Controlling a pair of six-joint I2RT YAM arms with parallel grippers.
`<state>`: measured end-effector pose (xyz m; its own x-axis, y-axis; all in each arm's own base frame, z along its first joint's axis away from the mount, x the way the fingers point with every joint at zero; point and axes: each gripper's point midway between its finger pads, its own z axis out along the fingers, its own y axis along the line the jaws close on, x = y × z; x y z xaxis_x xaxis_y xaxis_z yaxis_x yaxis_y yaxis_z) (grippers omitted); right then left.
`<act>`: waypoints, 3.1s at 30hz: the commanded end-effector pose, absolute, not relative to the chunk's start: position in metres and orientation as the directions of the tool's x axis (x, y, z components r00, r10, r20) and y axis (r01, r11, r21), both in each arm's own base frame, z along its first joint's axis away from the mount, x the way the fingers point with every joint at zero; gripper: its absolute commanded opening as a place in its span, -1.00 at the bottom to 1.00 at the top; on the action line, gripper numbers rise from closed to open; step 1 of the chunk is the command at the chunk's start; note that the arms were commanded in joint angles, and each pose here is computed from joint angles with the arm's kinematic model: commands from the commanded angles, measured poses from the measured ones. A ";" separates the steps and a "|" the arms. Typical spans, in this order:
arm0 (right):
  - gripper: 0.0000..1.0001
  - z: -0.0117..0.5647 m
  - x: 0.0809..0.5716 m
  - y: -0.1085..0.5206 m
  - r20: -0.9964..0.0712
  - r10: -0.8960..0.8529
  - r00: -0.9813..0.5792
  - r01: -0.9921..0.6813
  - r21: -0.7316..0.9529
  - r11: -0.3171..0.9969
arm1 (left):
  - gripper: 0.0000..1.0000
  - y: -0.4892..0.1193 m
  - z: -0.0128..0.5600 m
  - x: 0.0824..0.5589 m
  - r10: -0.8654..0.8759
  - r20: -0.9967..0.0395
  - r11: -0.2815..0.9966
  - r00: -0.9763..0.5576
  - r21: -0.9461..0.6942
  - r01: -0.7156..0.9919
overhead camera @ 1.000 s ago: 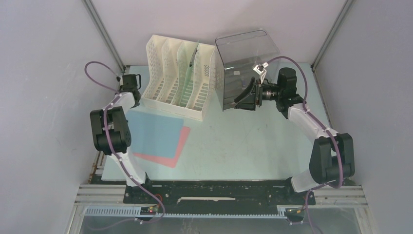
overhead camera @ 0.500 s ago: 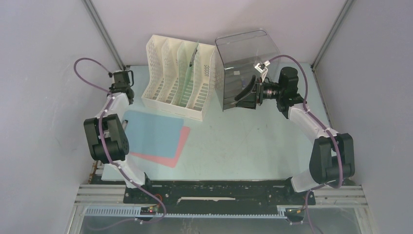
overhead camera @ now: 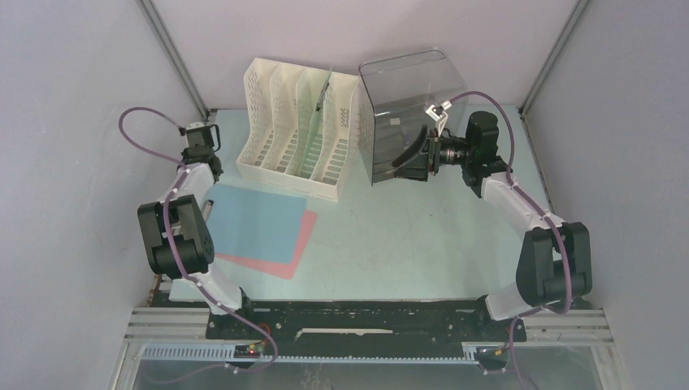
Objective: Organize the desk
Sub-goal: Pick up the folder from the center of the board.
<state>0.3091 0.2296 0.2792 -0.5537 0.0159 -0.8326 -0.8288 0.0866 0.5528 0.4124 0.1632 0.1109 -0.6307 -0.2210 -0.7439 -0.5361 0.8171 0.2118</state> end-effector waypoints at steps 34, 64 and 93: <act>0.62 0.293 0.311 0.211 -0.863 0.059 -0.502 -0.857 0.506 0.097 | -0.68 0.152 0.157 0.436 0.027 -0.829 0.771 -0.558 0.372 -0.516; 0.63 0.291 0.311 0.209 -0.866 0.056 -0.497 -0.860 0.500 0.097 | -0.69 0.158 0.146 0.425 0.164 -0.752 0.691 -0.638 0.550 -0.470; 0.63 0.289 0.322 0.207 -0.864 0.077 -0.498 -0.854 0.504 0.130 | -0.55 0.164 0.175 0.460 0.016 -0.826 0.714 -0.563 0.404 -0.572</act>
